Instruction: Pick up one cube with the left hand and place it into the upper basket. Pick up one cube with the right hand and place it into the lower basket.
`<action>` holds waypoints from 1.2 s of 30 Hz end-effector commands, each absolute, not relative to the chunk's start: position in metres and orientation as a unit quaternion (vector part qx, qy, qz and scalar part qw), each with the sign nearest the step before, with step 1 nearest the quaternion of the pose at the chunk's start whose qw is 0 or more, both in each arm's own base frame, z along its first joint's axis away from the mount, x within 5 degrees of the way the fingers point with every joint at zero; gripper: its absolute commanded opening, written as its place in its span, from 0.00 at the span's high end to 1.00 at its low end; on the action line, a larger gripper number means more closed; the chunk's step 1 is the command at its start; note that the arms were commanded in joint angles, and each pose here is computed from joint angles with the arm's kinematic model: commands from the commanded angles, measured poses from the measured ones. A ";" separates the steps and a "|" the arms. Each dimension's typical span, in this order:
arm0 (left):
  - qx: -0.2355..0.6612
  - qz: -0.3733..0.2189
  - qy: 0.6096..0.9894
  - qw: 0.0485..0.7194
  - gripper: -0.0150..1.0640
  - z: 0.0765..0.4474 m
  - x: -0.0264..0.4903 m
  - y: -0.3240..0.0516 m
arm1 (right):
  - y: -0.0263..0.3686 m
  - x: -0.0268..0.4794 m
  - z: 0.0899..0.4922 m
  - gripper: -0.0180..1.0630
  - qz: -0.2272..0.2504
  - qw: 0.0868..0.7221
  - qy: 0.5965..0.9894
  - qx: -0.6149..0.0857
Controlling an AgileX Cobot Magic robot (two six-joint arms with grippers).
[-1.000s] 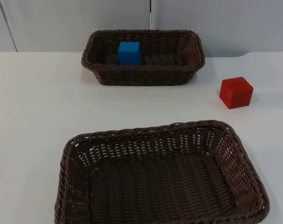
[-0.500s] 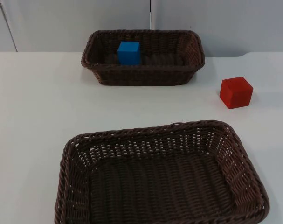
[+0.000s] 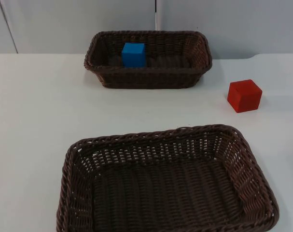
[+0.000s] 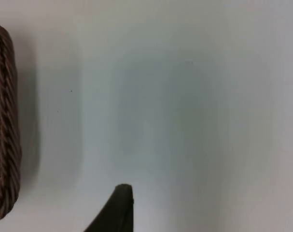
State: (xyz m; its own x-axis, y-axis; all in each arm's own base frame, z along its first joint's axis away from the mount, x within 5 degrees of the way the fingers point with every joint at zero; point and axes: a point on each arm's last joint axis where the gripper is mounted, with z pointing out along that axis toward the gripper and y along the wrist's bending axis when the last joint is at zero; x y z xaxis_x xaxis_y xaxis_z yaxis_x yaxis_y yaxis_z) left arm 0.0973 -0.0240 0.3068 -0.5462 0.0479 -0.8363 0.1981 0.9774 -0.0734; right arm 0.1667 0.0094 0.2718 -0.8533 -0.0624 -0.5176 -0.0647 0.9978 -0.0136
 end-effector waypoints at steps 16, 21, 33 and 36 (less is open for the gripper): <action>0.063 -0.089 0.874 0.474 0.18 0.307 0.096 -0.025 | 0.039 0.277 0.266 0.01 0.017 0.238 0.966 -0.103; 0.063 -0.089 0.874 0.474 0.18 0.307 0.096 -0.025 | 0.070 0.303 0.257 0.01 0.029 0.229 0.964 -0.130; 0.064 -0.085 0.874 0.475 0.18 0.307 0.097 -0.024 | 0.099 0.356 0.208 0.01 0.026 0.224 0.967 -0.123; 0.064 -0.085 0.874 0.475 0.18 0.307 0.097 -0.024 | 0.104 0.368 0.197 0.01 0.024 0.220 0.967 -0.129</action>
